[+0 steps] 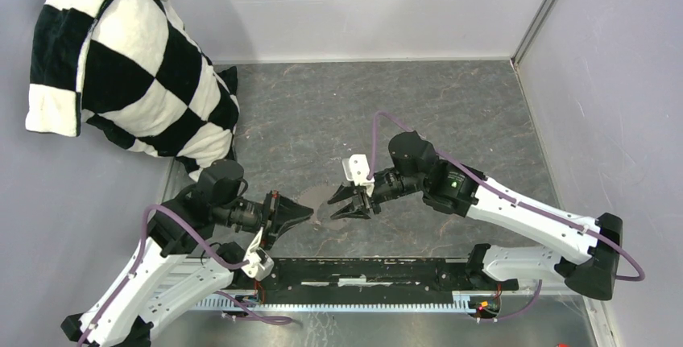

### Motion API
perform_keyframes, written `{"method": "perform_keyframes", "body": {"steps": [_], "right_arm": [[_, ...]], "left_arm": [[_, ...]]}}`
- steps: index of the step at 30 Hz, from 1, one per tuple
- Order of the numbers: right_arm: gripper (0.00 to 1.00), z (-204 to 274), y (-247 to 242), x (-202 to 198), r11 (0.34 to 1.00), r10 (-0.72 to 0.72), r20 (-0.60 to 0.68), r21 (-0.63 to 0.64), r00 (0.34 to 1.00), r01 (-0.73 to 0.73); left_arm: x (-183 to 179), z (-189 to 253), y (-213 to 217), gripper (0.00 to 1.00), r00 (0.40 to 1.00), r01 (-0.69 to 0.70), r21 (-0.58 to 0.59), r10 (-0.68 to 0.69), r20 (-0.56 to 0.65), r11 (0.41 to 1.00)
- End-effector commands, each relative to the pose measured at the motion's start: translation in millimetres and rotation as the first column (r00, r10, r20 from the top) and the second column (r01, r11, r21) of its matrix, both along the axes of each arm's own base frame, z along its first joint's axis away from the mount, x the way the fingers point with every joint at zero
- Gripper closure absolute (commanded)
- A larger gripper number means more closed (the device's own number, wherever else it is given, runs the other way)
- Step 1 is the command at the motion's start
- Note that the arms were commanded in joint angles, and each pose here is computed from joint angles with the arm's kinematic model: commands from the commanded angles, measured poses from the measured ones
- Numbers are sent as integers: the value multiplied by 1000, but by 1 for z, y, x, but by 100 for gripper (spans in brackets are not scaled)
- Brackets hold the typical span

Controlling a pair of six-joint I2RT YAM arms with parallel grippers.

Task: Put the keys on the keyring

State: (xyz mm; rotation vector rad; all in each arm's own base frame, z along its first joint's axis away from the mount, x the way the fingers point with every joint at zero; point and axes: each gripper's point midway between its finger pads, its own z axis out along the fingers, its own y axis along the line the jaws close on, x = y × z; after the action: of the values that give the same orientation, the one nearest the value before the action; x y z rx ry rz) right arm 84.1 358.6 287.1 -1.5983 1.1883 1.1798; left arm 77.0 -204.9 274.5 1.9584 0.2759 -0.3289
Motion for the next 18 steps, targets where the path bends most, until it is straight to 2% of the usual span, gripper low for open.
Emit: {"method": "perform_keyframes", "body": {"steps": [1, 4, 7, 10, 12, 16, 18], "right_arm": [[60, 21, -4, 17, 993, -75, 192, 100, 979, 56], [52, 36, -12, 26, 980, -129, 359, 191, 925, 63], [50, 63, -17, 33, 965, -183, 435, 251, 882, 76], [49, 89, -27, 33, 955, -217, 469, 285, 856, 86], [45, 101, -35, 29, 946, -234, 485, 314, 843, 82], [41, 117, -52, 18, 937, -239, 511, 345, 826, 57], [41, 126, -59, 11, 935, -228, 511, 352, 829, 40]], "left_arm": [[-1, 27, -8, 98, 1000, 16, -71, -17, -16, 997], [-4, 46, -14, 98, 983, -21, -100, 2, -185, 995], [-8, 54, -20, 98, 936, -38, -83, 6, -353, 996], [-7, 60, -26, 98, 846, -91, -64, 43, -531, 994], [-8, 59, -29, 98, 757, -129, -33, 77, -649, 991], [-6, 59, -34, 98, 657, -171, -13, 104, -747, 985], [-5, 60, -35, 98, 634, -185, -12, 110, -766, 983]]}}
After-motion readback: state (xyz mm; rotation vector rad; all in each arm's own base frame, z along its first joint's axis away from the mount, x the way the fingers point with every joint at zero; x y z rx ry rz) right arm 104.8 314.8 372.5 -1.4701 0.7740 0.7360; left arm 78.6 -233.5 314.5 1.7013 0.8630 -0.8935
